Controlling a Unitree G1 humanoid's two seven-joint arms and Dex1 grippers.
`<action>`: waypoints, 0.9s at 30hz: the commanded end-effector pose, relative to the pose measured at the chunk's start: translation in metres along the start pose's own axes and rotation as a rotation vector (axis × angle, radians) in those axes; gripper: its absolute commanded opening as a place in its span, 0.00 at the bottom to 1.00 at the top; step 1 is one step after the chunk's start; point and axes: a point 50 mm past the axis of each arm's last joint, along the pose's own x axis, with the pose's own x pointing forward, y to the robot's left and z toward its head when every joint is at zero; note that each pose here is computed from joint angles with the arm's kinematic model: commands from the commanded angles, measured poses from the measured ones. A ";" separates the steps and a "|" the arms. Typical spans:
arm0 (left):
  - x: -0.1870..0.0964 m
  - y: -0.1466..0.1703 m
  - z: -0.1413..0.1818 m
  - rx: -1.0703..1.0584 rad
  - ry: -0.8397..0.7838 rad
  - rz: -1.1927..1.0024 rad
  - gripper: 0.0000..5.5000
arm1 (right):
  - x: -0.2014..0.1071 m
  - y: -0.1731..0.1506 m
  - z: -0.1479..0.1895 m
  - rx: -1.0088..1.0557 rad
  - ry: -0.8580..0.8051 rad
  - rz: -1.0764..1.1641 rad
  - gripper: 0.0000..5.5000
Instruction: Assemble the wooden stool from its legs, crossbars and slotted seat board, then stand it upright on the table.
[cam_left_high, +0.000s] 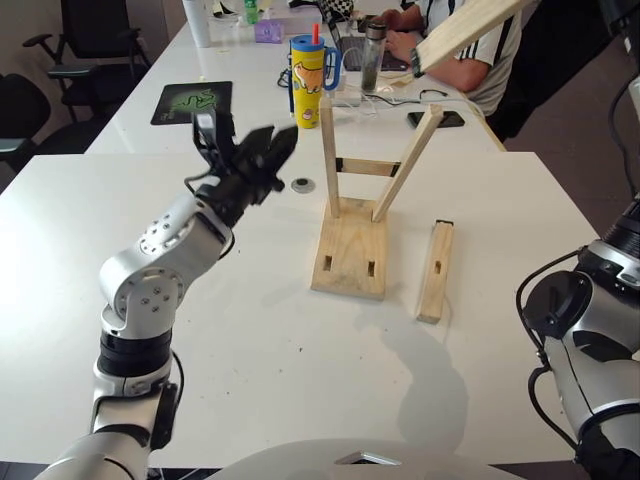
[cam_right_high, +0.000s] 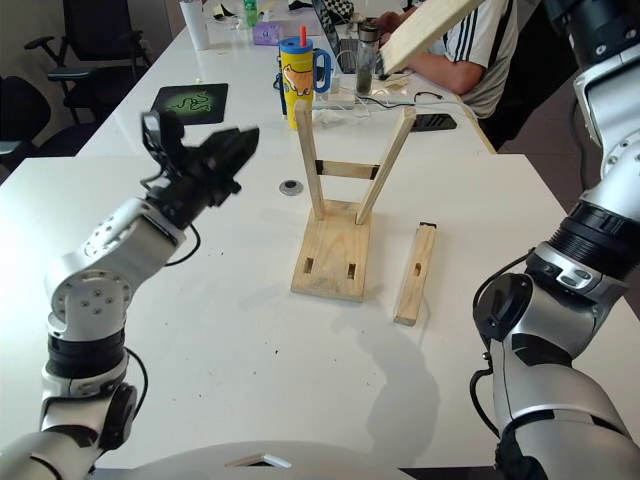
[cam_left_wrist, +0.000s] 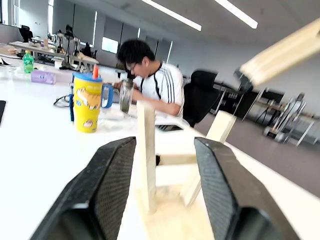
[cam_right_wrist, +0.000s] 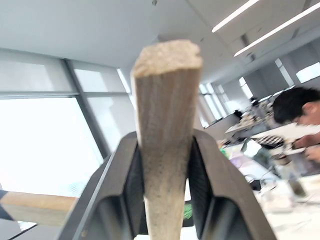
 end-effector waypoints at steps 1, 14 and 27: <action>-0.010 0.015 -0.050 0.151 0.269 0.035 0.39 | -0.039 -0.016 -0.036 0.153 0.166 -0.055 0.19; -0.008 0.005 -0.127 0.310 0.568 -0.081 0.39 | -0.107 -0.028 -0.126 0.277 0.262 -0.410 0.19; 0.020 -0.022 -0.130 0.273 0.515 -0.185 0.39 | -0.120 -0.044 -0.137 0.077 0.311 -0.524 0.19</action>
